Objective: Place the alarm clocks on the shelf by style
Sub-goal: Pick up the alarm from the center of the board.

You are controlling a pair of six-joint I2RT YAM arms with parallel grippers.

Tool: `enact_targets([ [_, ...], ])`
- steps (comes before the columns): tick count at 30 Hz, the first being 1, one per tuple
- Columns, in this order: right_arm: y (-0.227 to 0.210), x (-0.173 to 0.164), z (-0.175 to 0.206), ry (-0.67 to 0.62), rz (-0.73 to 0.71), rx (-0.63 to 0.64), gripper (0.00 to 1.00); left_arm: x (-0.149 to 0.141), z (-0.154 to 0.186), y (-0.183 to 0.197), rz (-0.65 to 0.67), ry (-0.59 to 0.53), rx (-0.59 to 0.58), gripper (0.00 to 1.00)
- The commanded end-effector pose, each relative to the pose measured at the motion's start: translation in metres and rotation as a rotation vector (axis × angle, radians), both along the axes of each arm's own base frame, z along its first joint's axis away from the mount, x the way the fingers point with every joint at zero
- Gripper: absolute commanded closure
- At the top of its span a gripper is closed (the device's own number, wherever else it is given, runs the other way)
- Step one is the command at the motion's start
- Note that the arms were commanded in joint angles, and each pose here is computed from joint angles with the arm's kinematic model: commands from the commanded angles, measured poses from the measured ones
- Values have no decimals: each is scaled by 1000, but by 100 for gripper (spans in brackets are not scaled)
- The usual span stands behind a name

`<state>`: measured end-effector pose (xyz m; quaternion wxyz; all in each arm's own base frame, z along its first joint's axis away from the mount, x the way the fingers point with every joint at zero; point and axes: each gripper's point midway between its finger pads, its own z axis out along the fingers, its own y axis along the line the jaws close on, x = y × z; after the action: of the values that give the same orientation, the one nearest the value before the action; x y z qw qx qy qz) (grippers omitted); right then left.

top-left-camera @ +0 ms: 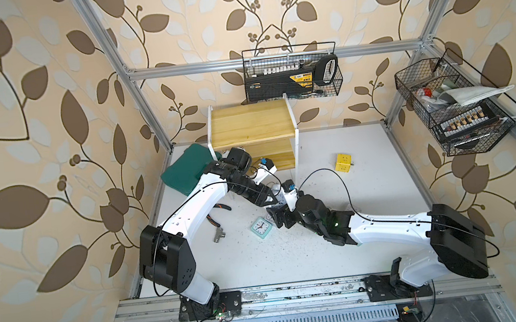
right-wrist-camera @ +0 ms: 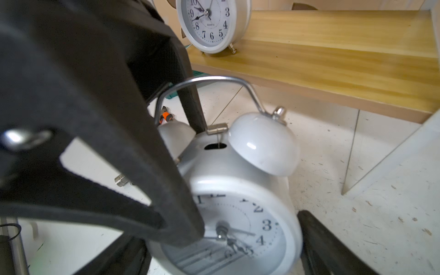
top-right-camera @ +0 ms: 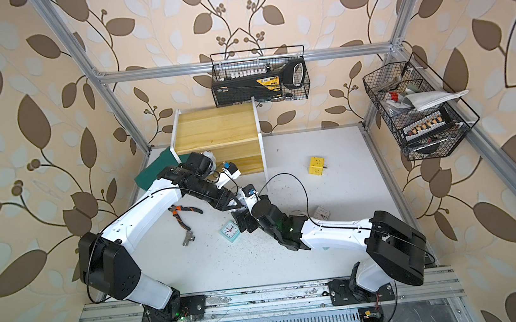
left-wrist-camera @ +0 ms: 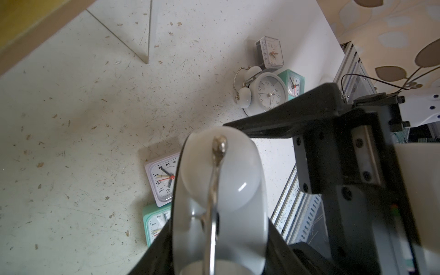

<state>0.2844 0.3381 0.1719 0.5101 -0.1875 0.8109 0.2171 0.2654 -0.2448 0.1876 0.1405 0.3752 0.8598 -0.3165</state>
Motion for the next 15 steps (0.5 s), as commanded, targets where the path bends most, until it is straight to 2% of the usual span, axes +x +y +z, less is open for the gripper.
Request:
enact_targets([
  [1, 3, 9, 17, -42, -39, 28, 8, -10, 21, -4, -33, -36, -65, 62],
  [10, 8, 8, 20, -44, -16, 36, 12, -7, 17, -2, -24, -48, -45, 61],
  [15, 10, 9, 18, -42, -7, 35, 21, -7, 17, -1, -24, -58, -42, 61],
])
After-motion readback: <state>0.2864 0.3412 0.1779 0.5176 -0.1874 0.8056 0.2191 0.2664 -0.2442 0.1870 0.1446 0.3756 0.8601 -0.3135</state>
